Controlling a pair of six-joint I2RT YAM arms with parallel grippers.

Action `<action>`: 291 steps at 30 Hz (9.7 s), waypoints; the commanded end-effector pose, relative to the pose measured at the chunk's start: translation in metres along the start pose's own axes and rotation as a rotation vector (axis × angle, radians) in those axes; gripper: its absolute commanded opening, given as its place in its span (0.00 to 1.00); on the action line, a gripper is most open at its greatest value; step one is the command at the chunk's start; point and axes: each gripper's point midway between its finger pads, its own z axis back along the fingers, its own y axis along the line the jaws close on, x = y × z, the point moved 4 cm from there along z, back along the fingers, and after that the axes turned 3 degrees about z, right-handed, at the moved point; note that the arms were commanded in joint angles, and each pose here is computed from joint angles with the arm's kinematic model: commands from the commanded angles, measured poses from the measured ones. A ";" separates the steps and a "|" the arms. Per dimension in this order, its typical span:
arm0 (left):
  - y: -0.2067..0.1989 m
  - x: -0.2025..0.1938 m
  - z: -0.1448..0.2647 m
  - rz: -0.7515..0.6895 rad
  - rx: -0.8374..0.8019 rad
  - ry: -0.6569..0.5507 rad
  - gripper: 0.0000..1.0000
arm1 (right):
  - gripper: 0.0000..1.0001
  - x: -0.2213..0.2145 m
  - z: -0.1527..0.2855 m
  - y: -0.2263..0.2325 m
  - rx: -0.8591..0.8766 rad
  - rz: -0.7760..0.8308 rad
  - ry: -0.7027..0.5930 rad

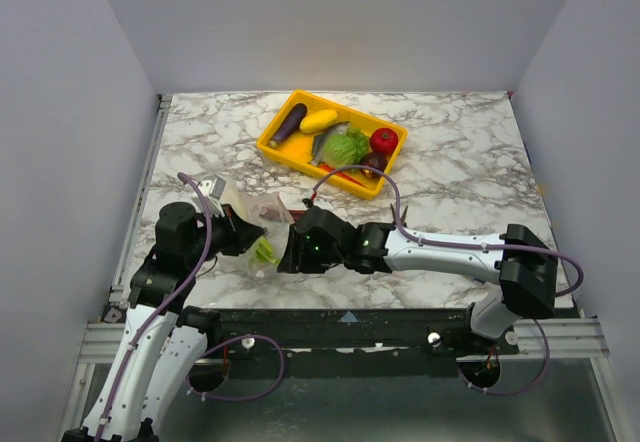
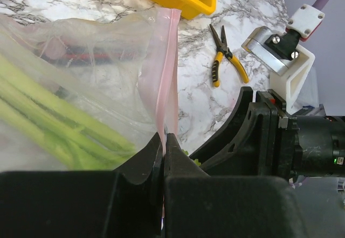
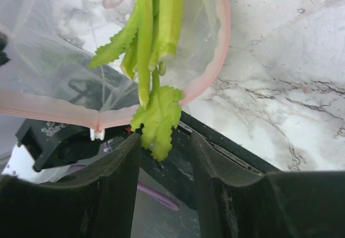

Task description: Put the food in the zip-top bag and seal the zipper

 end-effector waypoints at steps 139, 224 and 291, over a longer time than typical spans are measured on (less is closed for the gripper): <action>0.050 0.045 -0.016 -0.211 0.338 -0.092 0.00 | 0.42 0.299 -0.049 -0.187 -0.465 0.379 -0.432; 0.009 0.042 0.001 -0.273 0.087 -0.162 0.00 | 0.87 0.115 -0.061 0.047 0.354 -0.050 -0.303; 0.023 0.037 -0.008 -0.238 0.153 -0.097 0.00 | 0.74 0.269 -0.022 -0.266 -0.812 0.513 -0.115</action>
